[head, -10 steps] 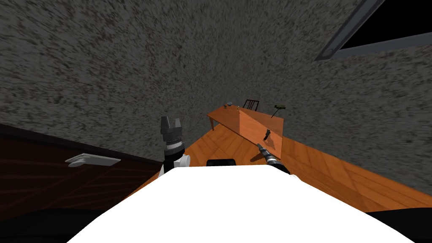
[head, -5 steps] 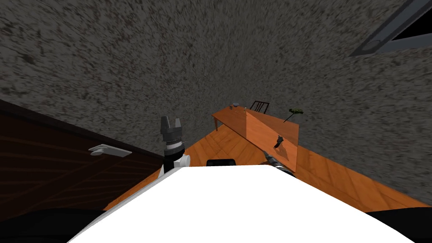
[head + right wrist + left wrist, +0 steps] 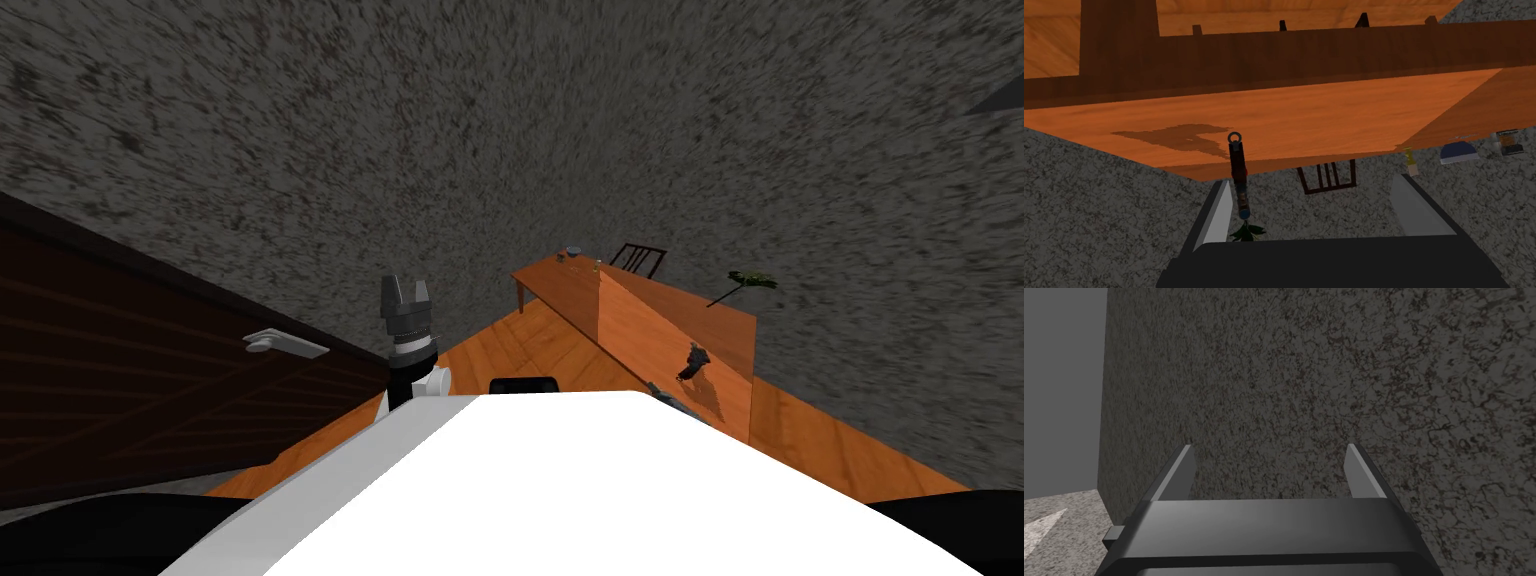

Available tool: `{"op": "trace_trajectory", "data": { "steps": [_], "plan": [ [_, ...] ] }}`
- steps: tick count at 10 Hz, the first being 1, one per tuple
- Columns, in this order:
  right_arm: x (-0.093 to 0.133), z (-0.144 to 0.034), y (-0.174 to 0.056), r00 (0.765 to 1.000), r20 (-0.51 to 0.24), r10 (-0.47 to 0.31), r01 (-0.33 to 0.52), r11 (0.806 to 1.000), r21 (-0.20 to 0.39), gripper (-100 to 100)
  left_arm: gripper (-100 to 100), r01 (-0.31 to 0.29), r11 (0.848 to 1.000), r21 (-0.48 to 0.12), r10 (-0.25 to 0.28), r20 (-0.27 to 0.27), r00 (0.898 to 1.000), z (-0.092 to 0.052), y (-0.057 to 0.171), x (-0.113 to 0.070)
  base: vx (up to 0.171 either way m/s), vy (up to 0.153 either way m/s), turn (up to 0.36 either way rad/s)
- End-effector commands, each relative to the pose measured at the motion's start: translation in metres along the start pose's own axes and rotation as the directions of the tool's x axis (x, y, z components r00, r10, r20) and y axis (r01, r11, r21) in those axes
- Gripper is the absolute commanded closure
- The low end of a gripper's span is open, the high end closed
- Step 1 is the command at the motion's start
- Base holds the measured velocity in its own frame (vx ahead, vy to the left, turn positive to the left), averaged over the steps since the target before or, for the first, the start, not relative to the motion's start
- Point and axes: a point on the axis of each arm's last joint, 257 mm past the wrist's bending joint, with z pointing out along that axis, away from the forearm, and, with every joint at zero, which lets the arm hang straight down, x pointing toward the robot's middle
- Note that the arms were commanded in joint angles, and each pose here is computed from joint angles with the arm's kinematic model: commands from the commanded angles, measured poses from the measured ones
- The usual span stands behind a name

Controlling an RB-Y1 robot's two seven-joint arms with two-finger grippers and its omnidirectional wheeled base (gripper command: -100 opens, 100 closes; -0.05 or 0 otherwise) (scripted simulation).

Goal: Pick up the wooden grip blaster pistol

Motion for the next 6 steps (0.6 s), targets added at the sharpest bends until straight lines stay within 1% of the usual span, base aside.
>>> {"op": "trace_trajectory", "data": {
  "steps": [1,2,3,4,5,6],
  "plan": [
    [0.005,-0.007,-0.051,0.997,-0.024,-0.072,0.074,0.992,0.101,-100,0,0.0,1.0,0.0,0.0,0.0,1.0,0.0,0.0,0.0,0.154,-0.019,0.261],
    [0.006,-0.012,-0.083,0.993,-0.043,-0.114,0.119,0.979,0.162,-100,0,0.0,1.0,0.0,0.0,0.0,1.0,0.0,0.0,0.0,0.189,-0.037,0.249],
    [0.006,-0.012,-0.083,0.993,-0.043,-0.114,0.119,0.979,0.162,-100,0,0.0,1.0,0.0,0.0,0.0,1.0,0.0,0.0,0.0,0.132,-0.041,0.094],
    [0.002,-0.017,-0.108,0.987,-0.055,-0.152,0.16,0.965,0.21,-100,0,0.0,1.0,0.0,0.0,0.0,1.0,0.0,0.0,0.0,0.117,-0.035,0.157],
    [0.006,-0.018,-0.113,0.986,-0.064,-0.152,0.162,0.962,0.219,-100,0,0.0,1.0,0.0,0.0,0.0,1.0,0.0,0.0,0.0,0.093,-0.039,0.076],
    [0.004,-0.025,-0.141,0.979,-0.083,-0.186,0.202,0.942,0.268,-100,0,0.0,1.0,0.0,0.0,0.0,1.0,0.0,0.0,0.0,0.101,-0.046,0.12]
  ]
}}
